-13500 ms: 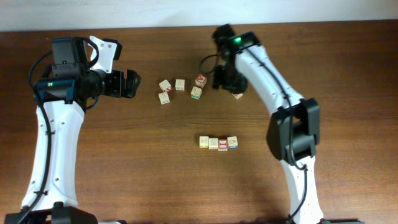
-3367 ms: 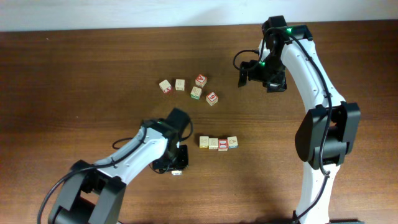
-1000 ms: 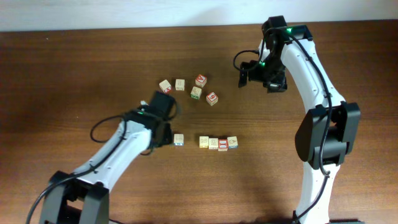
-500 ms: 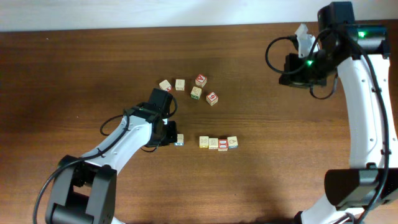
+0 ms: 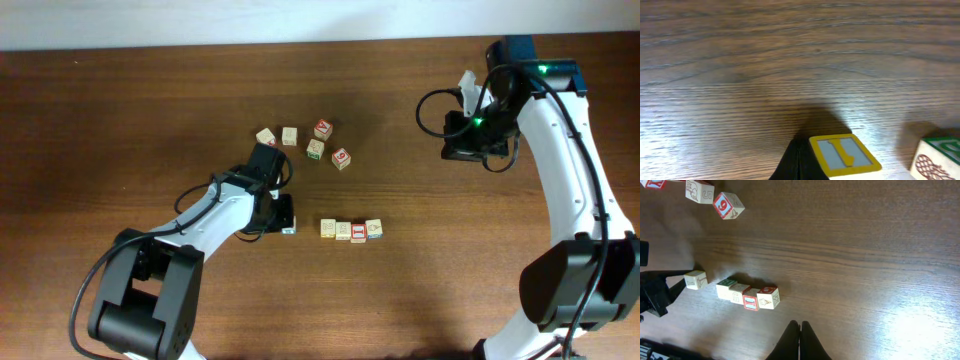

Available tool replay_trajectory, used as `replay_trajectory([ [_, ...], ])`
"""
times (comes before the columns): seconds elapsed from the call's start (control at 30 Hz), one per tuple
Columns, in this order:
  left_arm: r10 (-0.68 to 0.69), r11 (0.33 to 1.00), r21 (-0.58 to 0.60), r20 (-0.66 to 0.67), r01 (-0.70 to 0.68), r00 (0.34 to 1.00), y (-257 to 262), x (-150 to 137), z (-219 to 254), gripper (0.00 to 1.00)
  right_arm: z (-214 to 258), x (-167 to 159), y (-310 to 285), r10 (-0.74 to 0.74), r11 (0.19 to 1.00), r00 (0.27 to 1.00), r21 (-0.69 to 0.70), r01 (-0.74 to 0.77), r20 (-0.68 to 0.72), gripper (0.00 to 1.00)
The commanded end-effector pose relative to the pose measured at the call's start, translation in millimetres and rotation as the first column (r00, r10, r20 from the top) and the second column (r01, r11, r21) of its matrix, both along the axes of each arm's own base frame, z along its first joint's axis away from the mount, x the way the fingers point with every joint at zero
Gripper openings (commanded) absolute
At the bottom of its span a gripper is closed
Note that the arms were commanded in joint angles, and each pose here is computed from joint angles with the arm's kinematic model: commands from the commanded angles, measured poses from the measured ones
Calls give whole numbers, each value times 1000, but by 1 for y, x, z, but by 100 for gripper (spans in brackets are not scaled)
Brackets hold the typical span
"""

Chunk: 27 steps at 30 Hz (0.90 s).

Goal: Rotate 5 blocks

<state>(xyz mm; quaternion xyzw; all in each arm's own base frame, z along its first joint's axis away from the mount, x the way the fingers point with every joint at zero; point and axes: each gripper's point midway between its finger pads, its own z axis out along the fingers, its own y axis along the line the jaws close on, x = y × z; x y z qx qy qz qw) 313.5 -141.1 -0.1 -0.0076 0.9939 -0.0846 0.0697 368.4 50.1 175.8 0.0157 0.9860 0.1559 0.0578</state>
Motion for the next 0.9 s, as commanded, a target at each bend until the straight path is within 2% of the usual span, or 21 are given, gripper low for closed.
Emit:
replay_trajectory([
  [0.0, -73, 995, -72, -12, 72, 997, -15, -3, 0, 0, 0, 0, -1, 5, 1000, 1000, -10, -5, 4, 7],
  [0.27, -155, 983, -99, -6, 154, 988, -33, -11, 1, 0, 0, 0, -1, 5, 1000, 1000, -10, -5, 4, 16],
  [0.5, -187, 964, -194, -5, 182, 982, -56, -9, 18, 0, 0, 0, -1, 2, 1000, 1000, -9, -2, 3, 18],
  [0.87, -185, 963, -197, -1, 181, 983, -59, -8, 21, 0, 0, 0, -1, 1, 1000, 1000, -9, -1, 3, 20],
])
